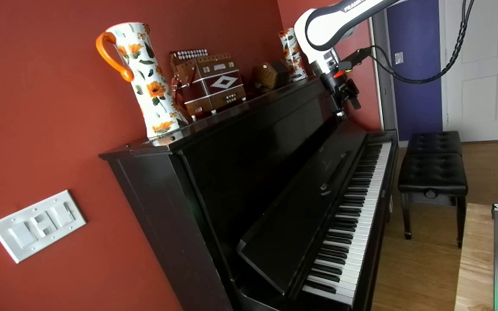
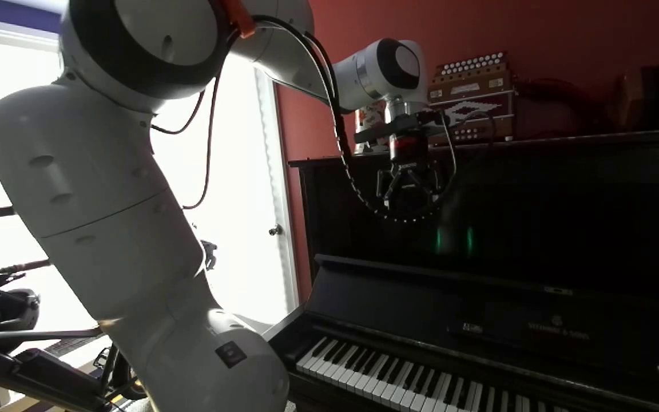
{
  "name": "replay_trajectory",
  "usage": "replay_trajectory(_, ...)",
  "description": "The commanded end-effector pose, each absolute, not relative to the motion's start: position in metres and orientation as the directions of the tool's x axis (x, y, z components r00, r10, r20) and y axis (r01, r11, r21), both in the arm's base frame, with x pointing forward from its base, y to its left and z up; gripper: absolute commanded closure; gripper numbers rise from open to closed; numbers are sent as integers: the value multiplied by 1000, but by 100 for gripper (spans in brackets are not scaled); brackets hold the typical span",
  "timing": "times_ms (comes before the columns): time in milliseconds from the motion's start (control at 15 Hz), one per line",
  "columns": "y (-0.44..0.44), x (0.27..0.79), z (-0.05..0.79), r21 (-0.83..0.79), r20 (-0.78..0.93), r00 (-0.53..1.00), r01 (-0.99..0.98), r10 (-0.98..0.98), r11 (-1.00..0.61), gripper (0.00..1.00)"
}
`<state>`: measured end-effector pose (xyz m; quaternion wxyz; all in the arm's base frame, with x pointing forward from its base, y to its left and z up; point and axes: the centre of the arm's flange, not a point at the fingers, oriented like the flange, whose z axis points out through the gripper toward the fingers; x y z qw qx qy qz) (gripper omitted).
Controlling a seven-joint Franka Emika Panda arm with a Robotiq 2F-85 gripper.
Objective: Press a key on the keyboard
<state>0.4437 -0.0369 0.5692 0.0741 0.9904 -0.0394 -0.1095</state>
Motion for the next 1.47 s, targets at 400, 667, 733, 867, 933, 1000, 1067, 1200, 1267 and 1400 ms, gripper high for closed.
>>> replay_trajectory(400,-97,456,376,21,-218,972,95,88,-995,0)
replay_trajectory(667,-120,440,312,-42,-197,973,116,122,-992,0)
replay_trajectory(733,-124,437,298,-53,-191,974,116,124,-992,0)
replay_trajectory(867,-129,433,269,-92,-184,973,120,136,-988,0)
replay_trajectory(933,-132,432,254,-96,-190,972,119,136,-988,0)
replay_trajectory(1000,-134,432,244,-112,-184,974,113,132,-987,0)
replay_trajectory(1067,-126,432,271,-75,-194,973,112,125,-991,0)
replay_trajectory(1200,-127,431,261,-79,-204,971,113,127,-991,0)
replay_trajectory(1267,-127,433,264,-77,-199,972,115,128,-990,0)
replay_trajectory(1400,-126,435,268,-74,-189,973,118,130,-990,0)
